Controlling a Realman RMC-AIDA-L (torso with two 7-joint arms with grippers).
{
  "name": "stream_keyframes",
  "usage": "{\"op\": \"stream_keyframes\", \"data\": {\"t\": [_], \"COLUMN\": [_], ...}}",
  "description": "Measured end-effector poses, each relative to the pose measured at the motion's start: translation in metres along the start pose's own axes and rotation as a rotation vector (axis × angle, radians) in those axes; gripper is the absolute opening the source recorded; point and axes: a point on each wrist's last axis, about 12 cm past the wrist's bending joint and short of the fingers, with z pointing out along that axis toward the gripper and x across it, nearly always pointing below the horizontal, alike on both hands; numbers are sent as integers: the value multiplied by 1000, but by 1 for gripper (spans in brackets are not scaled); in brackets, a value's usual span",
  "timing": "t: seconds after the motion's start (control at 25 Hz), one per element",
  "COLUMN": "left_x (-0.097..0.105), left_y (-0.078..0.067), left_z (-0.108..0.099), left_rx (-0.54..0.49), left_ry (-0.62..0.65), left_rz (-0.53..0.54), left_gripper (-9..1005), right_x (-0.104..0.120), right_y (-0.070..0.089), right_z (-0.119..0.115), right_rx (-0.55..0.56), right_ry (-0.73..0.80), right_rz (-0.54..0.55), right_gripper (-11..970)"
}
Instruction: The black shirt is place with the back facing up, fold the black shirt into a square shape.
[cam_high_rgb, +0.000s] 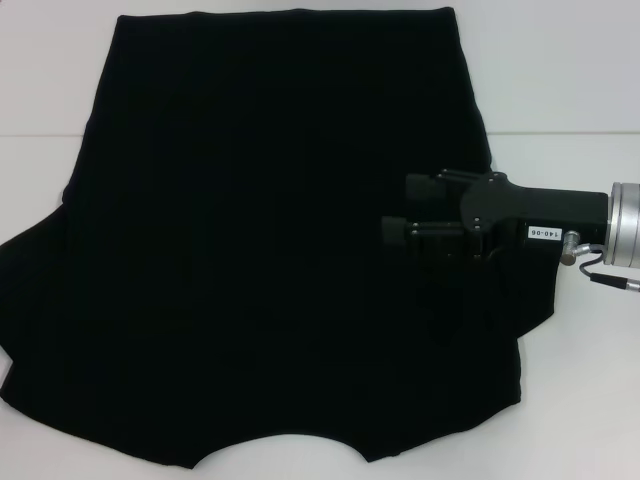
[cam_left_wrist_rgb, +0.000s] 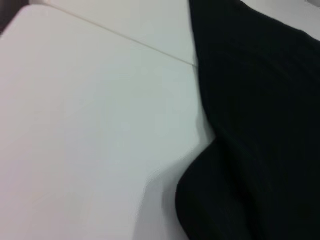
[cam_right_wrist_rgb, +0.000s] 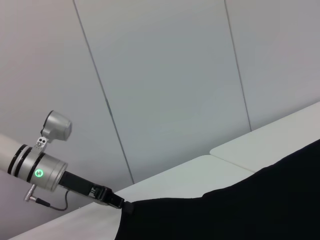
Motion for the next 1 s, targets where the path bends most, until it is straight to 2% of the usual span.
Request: {"op": "stream_keyframes", "data": {"t": [0.6,1.0], "left_x": [6,9], "left_y": [19,26], "left_z": [-17,-24], "left_rx": [-44,-64], "left_ry": [-44,-61], "left_rz": [-49,-70], "left_gripper": [2,3], "right_x": [1,1], "right_y": [-1,-1], "right_z": [0,1], "right_rx": [16,15], "right_ry": [1,-1], "right_rz": [4,2], "right_gripper": [913,913]}}
